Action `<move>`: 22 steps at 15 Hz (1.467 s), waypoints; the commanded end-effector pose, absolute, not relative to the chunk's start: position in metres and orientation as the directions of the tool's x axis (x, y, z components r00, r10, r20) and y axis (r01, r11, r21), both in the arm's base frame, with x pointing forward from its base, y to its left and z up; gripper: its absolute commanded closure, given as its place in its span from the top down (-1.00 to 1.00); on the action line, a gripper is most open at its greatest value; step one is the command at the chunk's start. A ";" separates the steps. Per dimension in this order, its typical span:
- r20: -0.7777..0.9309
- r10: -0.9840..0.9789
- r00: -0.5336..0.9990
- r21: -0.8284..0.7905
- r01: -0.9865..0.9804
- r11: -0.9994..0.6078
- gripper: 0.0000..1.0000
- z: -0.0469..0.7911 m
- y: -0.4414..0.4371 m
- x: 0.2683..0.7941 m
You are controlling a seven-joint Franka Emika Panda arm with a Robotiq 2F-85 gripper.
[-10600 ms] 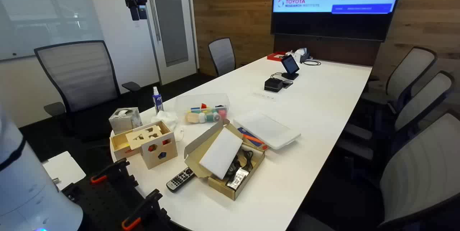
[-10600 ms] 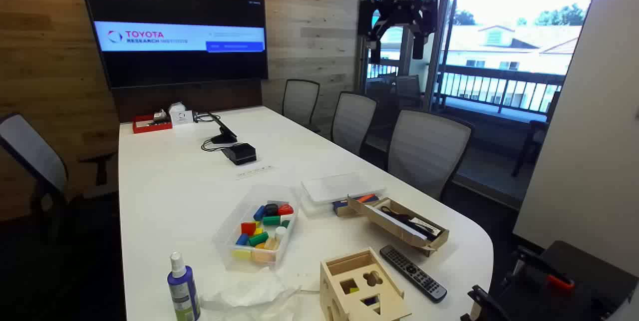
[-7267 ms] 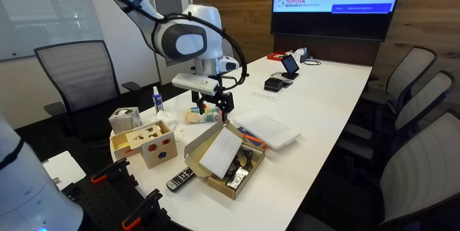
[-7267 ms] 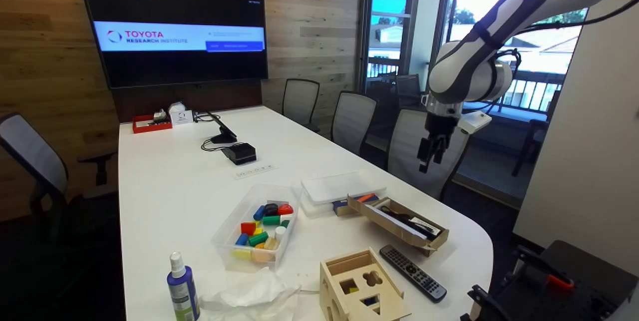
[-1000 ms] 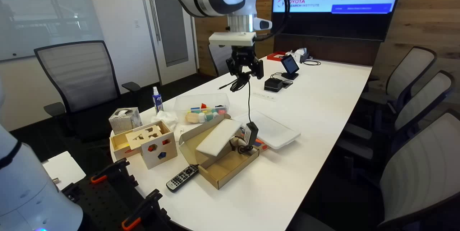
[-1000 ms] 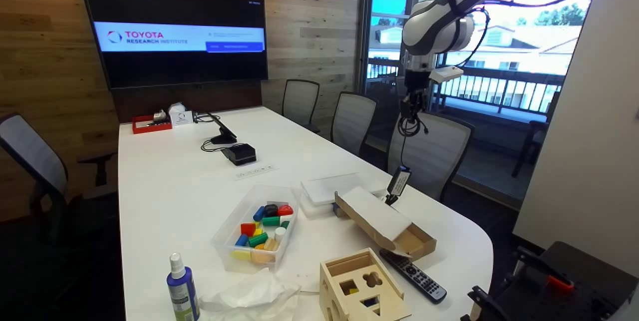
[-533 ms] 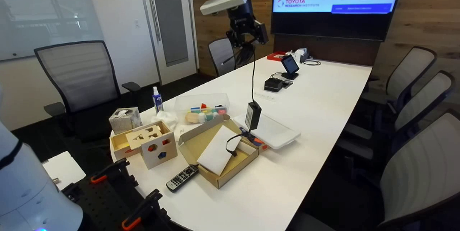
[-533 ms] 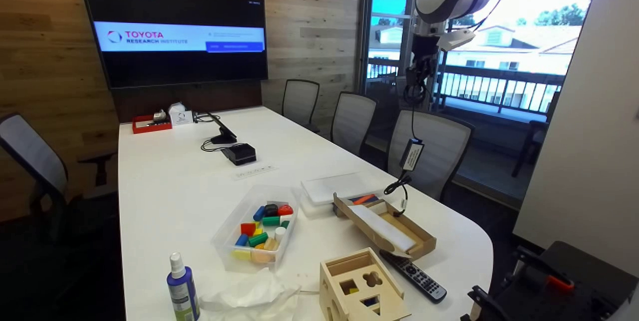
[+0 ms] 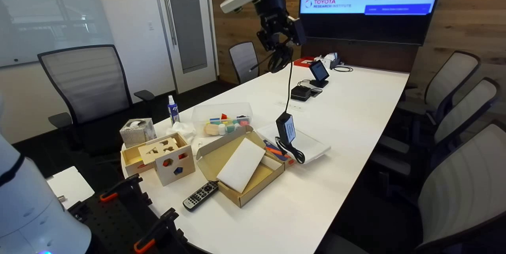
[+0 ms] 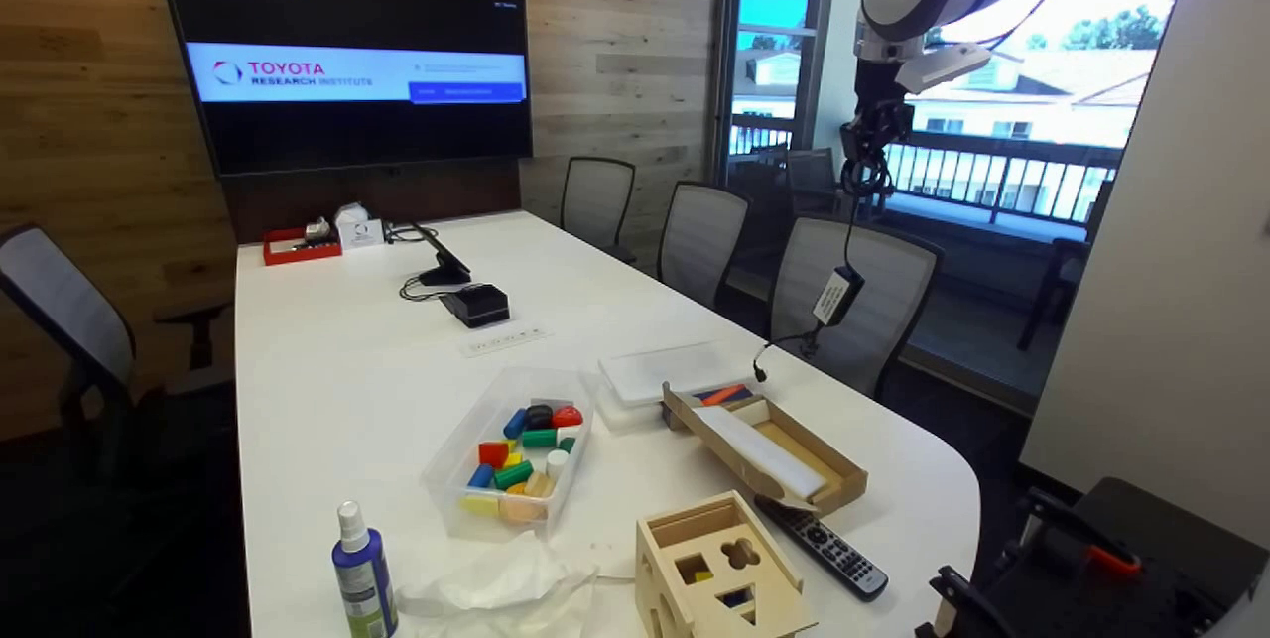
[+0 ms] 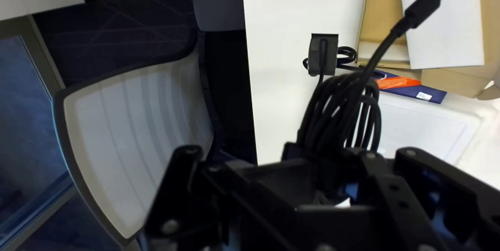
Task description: Remove the charging cable from the box and put it on the table
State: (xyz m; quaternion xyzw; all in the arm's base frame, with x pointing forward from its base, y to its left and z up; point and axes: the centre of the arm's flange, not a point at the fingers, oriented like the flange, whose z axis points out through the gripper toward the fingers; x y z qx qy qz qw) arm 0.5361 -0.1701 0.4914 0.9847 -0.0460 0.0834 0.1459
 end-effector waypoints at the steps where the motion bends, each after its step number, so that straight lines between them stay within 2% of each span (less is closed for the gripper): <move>1: 0.148 -0.144 0.978 0.279 -0.181 -0.943 -1.00 0.474 -0.188 0.520; 12: -0.084 -0.153 0.985 0.205 -0.133 -0.970 -1.00 0.324 -0.192 0.539; 22: -0.281 -0.234 0.931 0.135 -0.204 -0.970 -1.00 0.202 -0.212 0.536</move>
